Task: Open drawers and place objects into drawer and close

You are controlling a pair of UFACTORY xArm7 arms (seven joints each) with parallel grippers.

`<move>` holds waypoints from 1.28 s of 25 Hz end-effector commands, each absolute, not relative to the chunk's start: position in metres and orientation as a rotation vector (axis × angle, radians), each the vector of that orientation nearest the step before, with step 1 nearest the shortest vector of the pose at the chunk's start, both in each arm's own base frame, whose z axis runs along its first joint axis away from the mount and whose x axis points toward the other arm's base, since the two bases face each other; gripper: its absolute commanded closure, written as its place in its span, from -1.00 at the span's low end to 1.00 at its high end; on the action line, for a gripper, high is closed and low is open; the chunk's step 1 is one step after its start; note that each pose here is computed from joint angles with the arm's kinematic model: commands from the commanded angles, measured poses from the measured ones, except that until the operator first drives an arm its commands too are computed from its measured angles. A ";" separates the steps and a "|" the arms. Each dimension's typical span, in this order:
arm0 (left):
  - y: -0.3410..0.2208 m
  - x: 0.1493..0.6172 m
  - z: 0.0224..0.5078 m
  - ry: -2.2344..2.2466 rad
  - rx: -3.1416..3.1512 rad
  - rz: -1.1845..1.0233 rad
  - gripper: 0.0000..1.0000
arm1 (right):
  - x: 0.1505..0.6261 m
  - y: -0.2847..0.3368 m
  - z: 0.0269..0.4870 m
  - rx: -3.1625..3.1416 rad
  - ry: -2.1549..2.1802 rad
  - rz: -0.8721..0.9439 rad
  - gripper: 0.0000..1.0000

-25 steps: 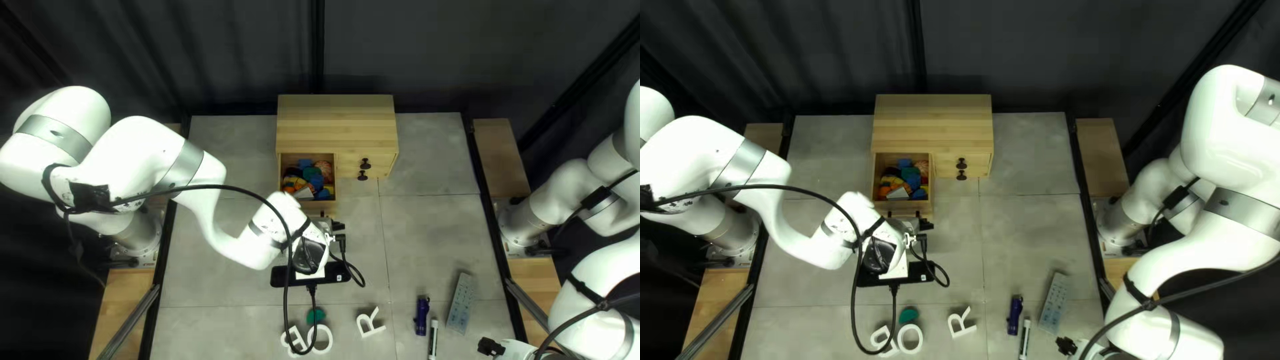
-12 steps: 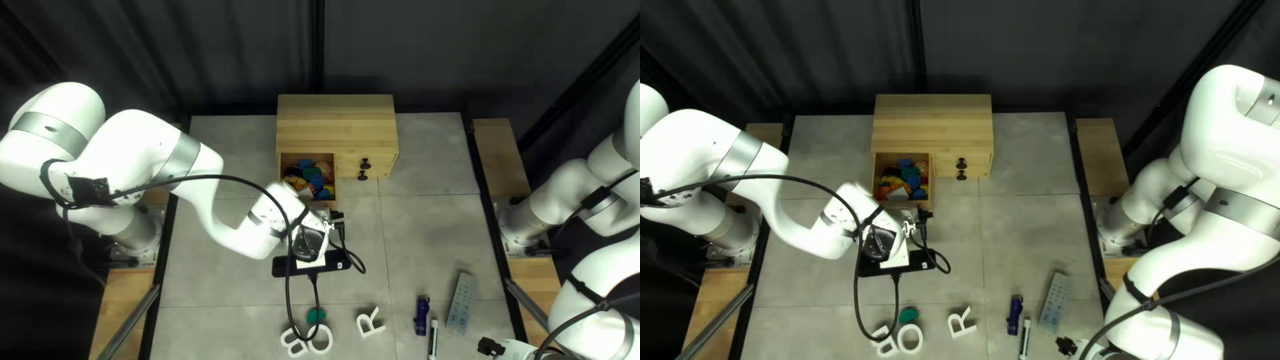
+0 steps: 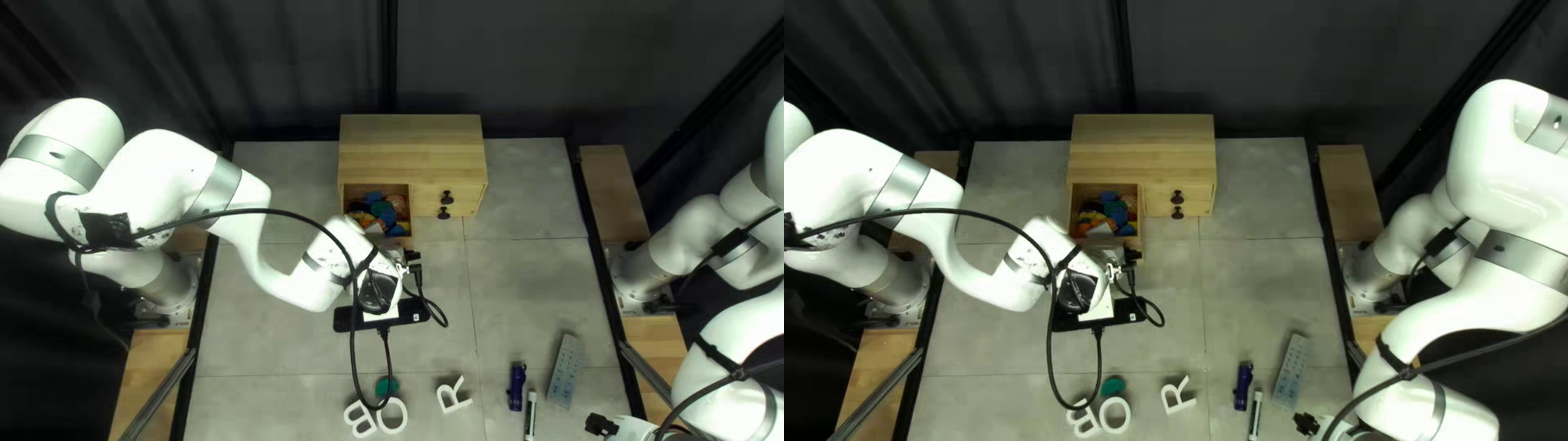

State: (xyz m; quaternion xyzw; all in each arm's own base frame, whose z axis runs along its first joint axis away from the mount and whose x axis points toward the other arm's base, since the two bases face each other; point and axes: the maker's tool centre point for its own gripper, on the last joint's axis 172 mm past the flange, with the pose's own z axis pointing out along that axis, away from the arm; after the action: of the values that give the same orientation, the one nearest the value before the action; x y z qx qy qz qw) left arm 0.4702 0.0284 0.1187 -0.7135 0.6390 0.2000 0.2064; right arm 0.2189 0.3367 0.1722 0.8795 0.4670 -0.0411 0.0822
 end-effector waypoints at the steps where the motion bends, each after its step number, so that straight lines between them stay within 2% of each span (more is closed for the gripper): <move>1: 0.028 0.470 0.120 1.780 -1.986 0.557 -1.00 | 0.219 0.337 0.172 2.627 1.395 -0.123 -1.00; 32: 0.030 0.461 0.135 1.842 -1.949 0.565 -1.00 | 0.219 0.337 0.172 2.627 1.395 -0.123 -1.00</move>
State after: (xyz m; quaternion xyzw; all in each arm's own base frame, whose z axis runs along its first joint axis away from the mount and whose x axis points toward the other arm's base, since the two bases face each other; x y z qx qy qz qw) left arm 0.4620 0.0306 0.1361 -0.6981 0.6570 0.2019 0.2007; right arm 0.2189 0.3367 0.1722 0.8795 0.4670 -0.0411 0.0822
